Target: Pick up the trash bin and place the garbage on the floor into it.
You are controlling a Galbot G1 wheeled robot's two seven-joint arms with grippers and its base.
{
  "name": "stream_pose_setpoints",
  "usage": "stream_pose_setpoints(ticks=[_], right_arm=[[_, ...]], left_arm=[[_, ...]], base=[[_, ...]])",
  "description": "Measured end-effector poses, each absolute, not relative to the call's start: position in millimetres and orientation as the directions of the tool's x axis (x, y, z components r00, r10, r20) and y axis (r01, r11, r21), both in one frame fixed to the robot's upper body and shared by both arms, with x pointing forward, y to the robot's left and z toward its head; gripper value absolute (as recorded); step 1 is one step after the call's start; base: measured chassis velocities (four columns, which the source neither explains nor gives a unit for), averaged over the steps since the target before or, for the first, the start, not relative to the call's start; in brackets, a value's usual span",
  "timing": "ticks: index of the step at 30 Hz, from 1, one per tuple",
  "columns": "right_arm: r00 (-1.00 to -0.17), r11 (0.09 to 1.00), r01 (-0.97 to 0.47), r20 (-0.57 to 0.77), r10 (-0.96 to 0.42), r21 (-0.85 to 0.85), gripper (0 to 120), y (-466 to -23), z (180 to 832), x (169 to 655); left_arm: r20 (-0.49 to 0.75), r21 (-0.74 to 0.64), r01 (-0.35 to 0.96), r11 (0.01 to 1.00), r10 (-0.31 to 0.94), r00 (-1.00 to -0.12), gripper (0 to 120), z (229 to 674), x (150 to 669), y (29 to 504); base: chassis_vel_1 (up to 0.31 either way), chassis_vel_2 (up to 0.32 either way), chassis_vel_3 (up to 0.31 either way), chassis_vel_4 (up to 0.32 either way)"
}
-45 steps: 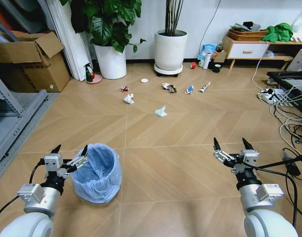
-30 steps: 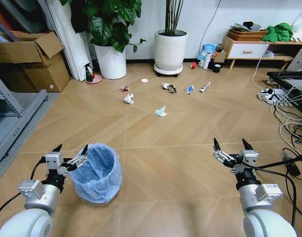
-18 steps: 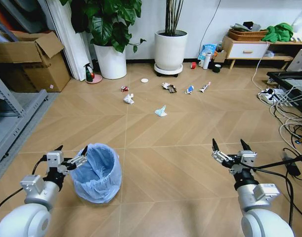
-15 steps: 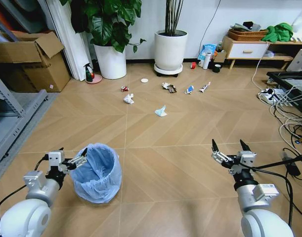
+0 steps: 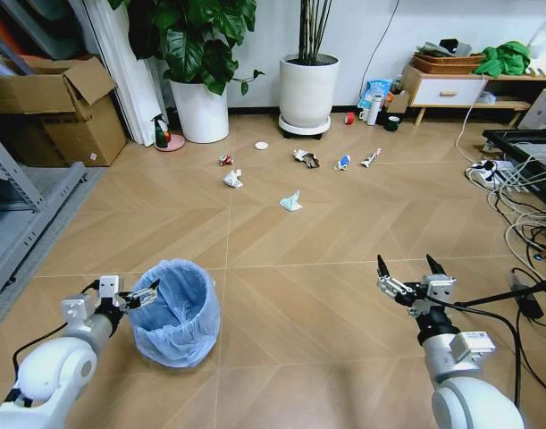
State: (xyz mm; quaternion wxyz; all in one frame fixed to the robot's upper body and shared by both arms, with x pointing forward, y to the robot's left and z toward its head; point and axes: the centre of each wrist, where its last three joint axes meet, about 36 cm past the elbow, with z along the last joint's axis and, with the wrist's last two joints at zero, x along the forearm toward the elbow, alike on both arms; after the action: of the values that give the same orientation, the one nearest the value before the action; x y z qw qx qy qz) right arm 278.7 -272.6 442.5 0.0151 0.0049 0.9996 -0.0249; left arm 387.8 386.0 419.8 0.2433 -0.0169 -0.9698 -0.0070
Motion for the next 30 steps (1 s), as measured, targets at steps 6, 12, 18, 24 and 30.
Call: stream_pose_setpoints(ticks=[6, 12, 18, 24, 30], right_arm=[[-0.999, 0.999, 0.000, -0.032, -0.002, -0.052, 100, -271, 441, 279], [-1.000, 0.999, -0.003, -0.029, -0.004, -0.051, 100, -270, 439, 279], [-1.000, 0.999, -0.005, -0.025, -0.006, -0.049, 100, -269, 436, 279], [-1.000, 0.999, -0.004, -0.028, -0.005, -0.050, 100, -269, 434, 280], [-0.999, 0.999, -0.003, -0.032, -0.004, -0.048, 100, -269, 433, 280]], left_arm=[[0.558, 0.006, 0.037, 0.999, 0.027, -0.829, 100, 407, 404, 409], [0.604, -0.004, 0.063, 0.998, 0.053, -0.795, 100, 404, 410, 416], [0.628, -0.017, 0.067, 0.998, 0.063, -0.775, 98, 396, 413, 415], [0.631, -0.021, 0.066, 0.998, 0.064, -0.774, 87, 394, 417, 416], [0.634, -0.033, 0.067, 0.997, 0.072, -0.770, 68, 392, 419, 415]], base=[[0.000, 0.000, 0.000, 0.000], [0.000, 0.000, 0.000, 0.000], [0.000, 0.000, 0.000, 0.000], [0.000, 0.000, 0.000, 0.000], [0.000, 0.000, 0.000, 0.000]])
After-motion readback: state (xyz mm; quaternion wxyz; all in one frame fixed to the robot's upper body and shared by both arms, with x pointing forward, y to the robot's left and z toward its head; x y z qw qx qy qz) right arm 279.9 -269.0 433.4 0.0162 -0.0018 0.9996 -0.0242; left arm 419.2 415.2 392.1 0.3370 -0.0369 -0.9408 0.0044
